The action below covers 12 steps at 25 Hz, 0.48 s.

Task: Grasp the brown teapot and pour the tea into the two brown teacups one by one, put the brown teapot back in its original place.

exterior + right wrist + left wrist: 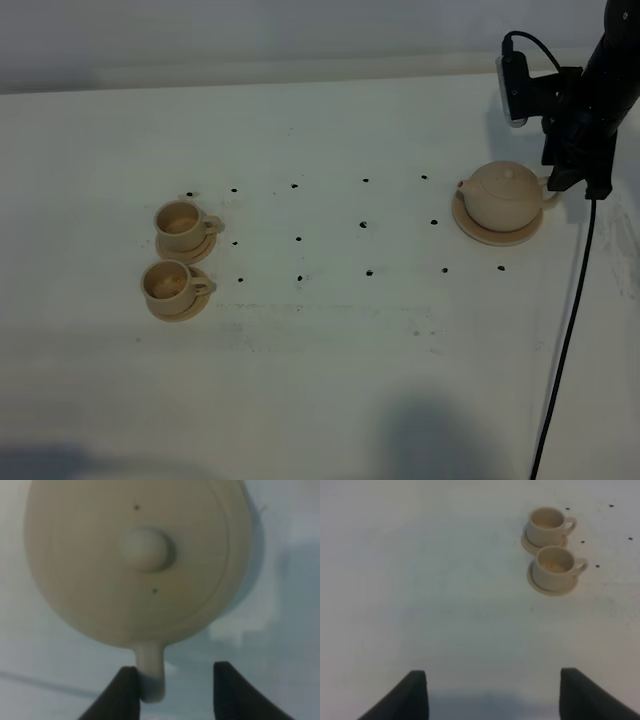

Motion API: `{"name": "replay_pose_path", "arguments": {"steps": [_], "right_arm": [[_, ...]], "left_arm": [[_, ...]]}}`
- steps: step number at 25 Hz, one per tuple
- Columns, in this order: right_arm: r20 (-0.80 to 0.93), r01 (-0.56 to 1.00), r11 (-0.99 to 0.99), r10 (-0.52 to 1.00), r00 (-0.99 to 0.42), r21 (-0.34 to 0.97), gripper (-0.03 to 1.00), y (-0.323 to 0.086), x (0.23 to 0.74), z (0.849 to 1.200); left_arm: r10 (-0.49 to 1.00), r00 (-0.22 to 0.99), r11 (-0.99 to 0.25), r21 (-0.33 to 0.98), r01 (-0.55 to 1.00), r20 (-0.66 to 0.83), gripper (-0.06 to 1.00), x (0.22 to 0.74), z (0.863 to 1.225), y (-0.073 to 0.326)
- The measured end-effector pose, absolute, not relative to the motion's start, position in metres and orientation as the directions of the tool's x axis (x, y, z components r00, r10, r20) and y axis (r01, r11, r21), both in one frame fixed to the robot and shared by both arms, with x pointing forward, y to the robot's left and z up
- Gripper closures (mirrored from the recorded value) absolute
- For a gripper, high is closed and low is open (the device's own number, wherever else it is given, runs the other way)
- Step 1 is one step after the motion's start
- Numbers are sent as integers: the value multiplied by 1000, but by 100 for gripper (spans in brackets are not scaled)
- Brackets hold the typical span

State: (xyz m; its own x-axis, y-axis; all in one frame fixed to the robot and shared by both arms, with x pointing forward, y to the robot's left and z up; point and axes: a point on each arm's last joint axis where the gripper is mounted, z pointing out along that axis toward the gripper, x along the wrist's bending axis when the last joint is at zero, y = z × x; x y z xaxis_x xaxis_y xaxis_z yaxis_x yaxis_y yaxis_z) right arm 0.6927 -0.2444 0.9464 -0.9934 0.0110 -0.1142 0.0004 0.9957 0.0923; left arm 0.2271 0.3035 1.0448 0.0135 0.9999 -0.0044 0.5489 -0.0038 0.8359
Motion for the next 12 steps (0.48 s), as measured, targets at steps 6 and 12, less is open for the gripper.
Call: {"name": "replay_pose_path", "arguments": {"steps": [6,12], "right_arm": [[-102,-15,997,-7,-995,76,63,-243,694,937],[-101,-25,997,-18,-995,72,65,-240,694,936]], "left_arm": [[1000,14,-4,836,549,-4,41,227,1045,304],[1000,14,-4,836,549,-4,41,227,1045,304]]}}
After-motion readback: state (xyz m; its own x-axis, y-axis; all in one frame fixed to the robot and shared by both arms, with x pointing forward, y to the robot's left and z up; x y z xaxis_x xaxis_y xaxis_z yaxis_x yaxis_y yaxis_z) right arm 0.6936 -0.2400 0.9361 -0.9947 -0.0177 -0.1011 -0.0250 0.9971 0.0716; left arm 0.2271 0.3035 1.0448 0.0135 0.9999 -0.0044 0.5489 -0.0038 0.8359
